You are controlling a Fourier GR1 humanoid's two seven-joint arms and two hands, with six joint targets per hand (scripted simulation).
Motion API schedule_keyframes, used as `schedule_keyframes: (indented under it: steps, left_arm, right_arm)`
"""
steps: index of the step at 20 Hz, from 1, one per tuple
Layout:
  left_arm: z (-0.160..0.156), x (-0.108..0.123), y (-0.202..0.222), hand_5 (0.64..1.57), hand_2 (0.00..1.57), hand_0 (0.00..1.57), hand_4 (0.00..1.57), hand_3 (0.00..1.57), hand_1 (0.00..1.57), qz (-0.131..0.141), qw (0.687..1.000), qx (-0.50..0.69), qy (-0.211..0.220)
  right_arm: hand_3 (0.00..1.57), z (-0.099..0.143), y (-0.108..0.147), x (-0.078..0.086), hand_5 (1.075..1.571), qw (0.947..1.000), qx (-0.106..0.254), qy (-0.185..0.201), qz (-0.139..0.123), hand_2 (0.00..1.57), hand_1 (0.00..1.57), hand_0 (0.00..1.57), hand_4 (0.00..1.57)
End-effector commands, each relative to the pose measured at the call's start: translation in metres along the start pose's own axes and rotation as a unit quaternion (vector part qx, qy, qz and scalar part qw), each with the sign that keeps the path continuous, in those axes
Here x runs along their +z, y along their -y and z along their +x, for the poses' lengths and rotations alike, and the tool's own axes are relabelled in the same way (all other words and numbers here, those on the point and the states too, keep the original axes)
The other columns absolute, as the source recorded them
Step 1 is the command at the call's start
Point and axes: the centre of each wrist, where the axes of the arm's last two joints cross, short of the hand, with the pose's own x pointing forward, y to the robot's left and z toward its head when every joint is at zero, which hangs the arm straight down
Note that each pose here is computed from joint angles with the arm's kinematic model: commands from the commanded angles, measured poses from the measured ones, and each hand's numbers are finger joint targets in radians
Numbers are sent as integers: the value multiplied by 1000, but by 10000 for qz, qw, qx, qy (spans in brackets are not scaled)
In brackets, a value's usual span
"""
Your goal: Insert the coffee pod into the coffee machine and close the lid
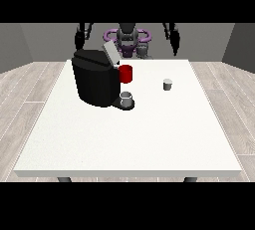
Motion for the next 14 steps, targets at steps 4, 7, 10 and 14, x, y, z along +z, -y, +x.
schedule_keyframes:
  steps: [4, 7, 10, 14]
  left_arm:
    - [20, -21, -7, 1571, 0, 0, 587, 0, 0, -849, 9955, 233, 350]
    - [-5, -12, -22, 1571, 0, 0, 587, 0, 0, -963, 9949, -121, 266]
    - [21, -38, -49, 1571, 0, 0, 450, 0, 0, -753, 9936, -806, 262]
    - [2, -51, -53, 1571, 0, 0, 0, 0, 0, -595, 9894, -1312, -165]
  right_arm:
    - [0, -7, -1, -10, 1571, 9996, -215, 201, 0, 0, 0, 0, 328]
    - [0, -5, -6, -3, 1571, 9932, -737, 857, -288, 0, 0, 0, 328]
    - [0, 0, -6, -13, 1571, 9913, -860, 988, -84, 0, 0, 0, 324]
    - [0, 27, -26, -15, 1571, 9899, -732, 1155, 380, 0, 0, 0, 358]
